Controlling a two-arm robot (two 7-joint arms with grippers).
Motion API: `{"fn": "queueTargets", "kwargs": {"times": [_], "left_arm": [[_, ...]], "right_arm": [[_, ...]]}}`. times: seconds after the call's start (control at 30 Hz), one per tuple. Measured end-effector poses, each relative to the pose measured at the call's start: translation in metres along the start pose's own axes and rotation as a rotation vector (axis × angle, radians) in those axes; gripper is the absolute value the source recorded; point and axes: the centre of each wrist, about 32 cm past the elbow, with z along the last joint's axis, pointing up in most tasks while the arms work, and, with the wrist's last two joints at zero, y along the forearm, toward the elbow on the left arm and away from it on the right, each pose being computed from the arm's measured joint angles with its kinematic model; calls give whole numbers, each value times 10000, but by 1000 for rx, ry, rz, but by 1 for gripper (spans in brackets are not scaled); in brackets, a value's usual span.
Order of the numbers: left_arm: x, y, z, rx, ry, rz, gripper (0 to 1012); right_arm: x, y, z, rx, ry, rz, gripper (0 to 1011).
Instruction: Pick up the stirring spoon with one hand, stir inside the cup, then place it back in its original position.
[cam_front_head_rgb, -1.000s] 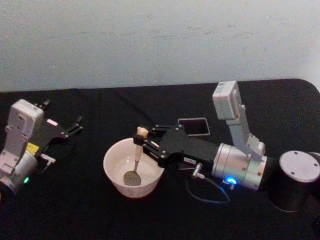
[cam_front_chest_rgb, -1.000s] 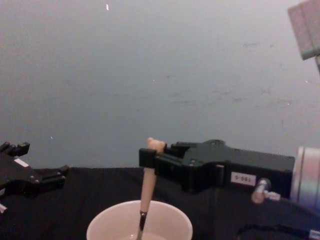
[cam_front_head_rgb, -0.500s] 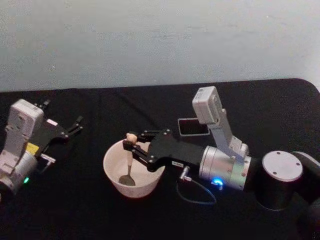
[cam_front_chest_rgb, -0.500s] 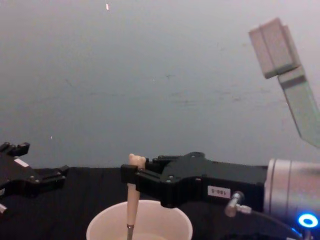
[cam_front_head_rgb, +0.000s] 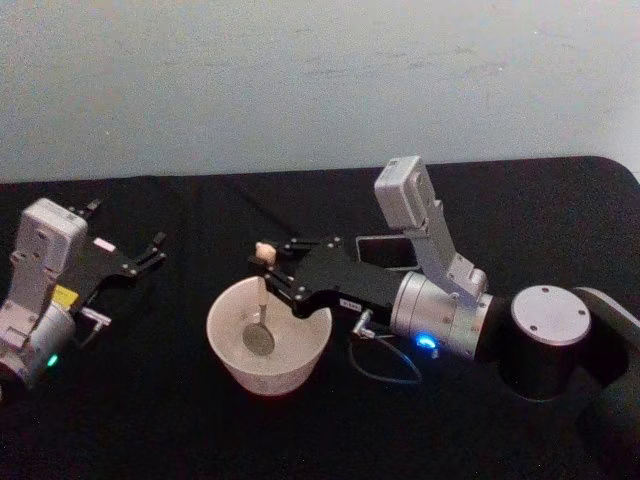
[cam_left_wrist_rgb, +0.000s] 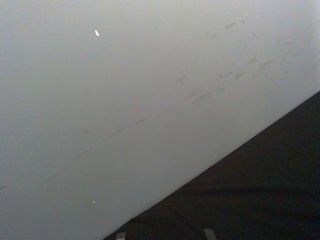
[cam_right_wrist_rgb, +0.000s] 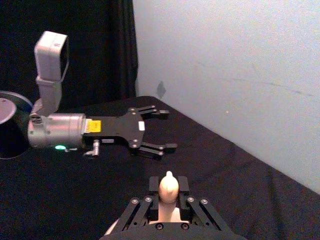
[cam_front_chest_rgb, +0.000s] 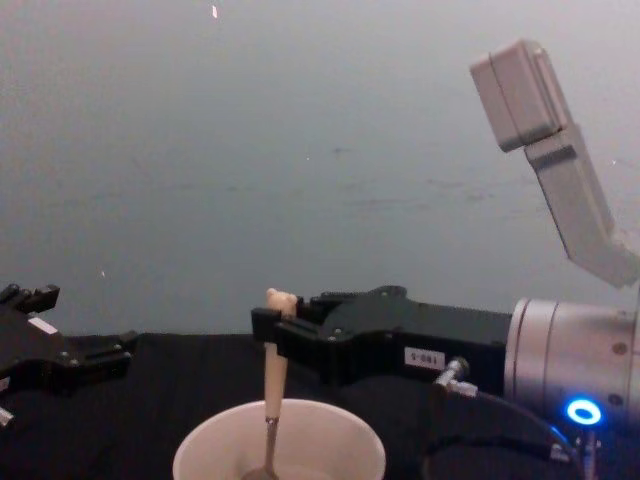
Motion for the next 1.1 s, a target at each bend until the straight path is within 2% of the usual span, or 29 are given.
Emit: {"fn": "queueTargets", "kwargs": {"times": [0.23,0.53,0.8,1.1], "left_arm": [[0,0,0,0,0,0,1001],[0,0,0,0,0,0,1001],[0,0,0,0,0,0,1001],[0,0,0,0,0,0,1001]], "right_arm": [[63,-39,19,2,-21,-29,214],[101,-190,25,-6,-56,-48,214],[66,-373,29,-14,-77,-28,214],[-10,-481,54,-7,-80,16,214]]}}
